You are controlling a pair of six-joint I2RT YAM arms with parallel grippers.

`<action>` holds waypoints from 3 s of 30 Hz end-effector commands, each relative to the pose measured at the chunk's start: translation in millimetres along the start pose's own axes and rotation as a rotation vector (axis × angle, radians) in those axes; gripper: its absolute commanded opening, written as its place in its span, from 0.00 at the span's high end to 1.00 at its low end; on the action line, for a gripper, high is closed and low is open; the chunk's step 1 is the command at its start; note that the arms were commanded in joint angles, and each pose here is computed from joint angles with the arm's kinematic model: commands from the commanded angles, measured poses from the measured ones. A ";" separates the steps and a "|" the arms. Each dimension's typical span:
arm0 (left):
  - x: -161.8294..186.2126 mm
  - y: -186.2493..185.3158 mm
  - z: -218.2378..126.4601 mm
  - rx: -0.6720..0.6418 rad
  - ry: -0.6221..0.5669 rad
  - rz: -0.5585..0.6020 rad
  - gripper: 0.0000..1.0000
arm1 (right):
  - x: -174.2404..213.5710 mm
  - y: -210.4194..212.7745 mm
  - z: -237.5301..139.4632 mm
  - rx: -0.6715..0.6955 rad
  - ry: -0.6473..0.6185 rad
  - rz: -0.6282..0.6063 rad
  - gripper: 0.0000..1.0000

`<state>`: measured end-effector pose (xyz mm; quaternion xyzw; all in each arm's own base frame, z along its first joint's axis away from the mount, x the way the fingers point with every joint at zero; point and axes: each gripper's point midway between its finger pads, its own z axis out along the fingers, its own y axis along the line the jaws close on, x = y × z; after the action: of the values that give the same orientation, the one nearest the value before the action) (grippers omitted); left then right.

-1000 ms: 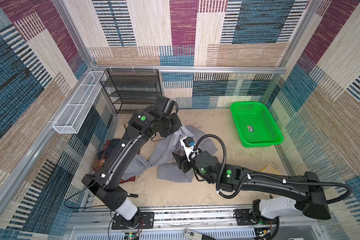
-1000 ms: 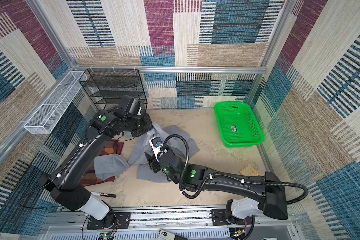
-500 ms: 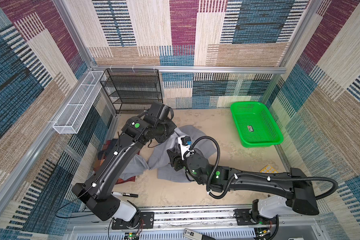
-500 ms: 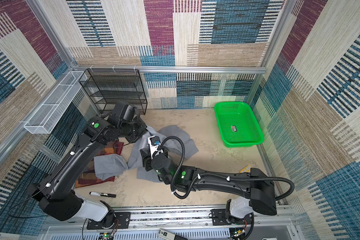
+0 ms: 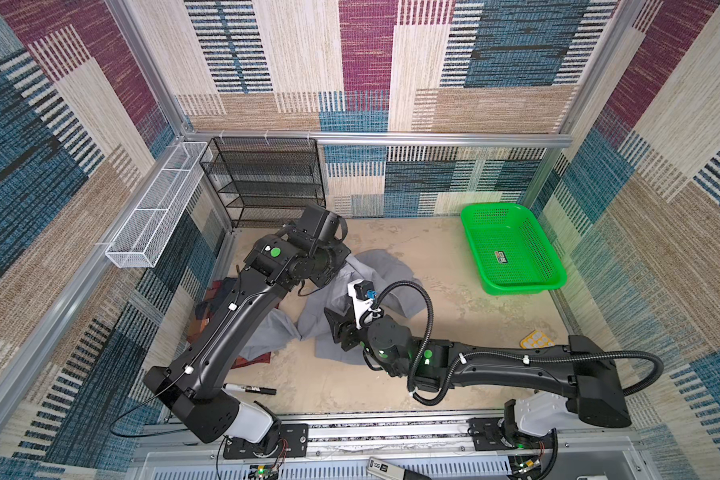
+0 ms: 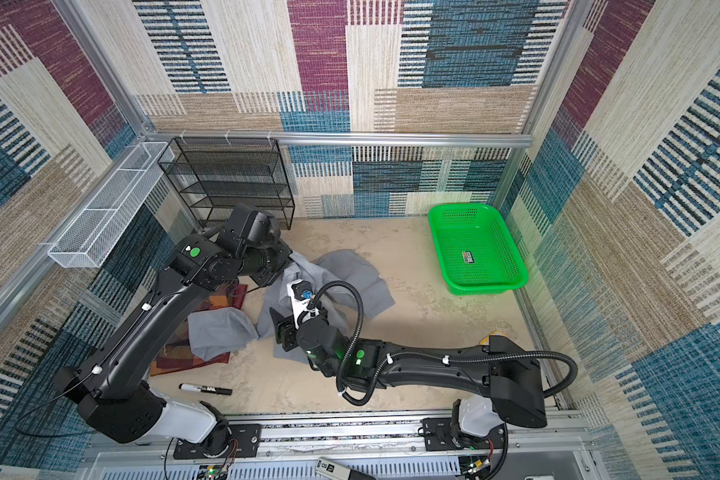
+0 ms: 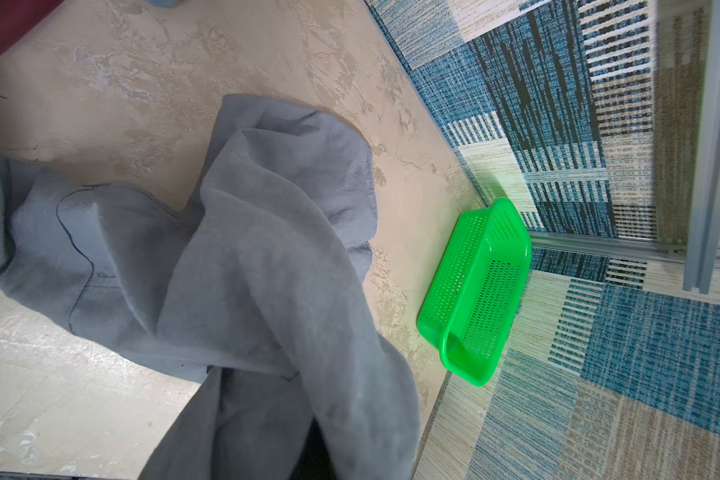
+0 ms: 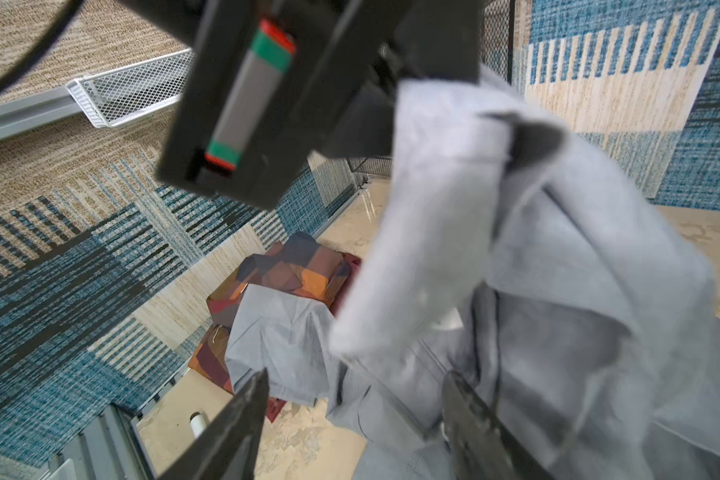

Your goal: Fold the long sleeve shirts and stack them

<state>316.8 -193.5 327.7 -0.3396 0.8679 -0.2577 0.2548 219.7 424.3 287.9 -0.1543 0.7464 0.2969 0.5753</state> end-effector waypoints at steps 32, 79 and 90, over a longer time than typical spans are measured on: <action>-56.4 -5.1 -59.9 0.084 -0.248 0.395 0.11 | -74.2 -54.2 -48.9 0.058 -0.064 0.077 1.00; 22.3 94.4 -24.3 0.188 -0.250 1.297 0.20 | -269.4 -44.8 -135.9 -0.326 -0.162 -0.041 1.00; 1.1 80.7 -2.9 0.116 -0.384 1.327 0.36 | -294.1 -41.0 -150.6 -0.346 -0.159 -0.086 1.00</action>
<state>264.6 -141.6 265.1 0.2403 0.8368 -0.0467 0.4897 215.0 268.7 575.7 -0.2482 0.6353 0.4119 0.6042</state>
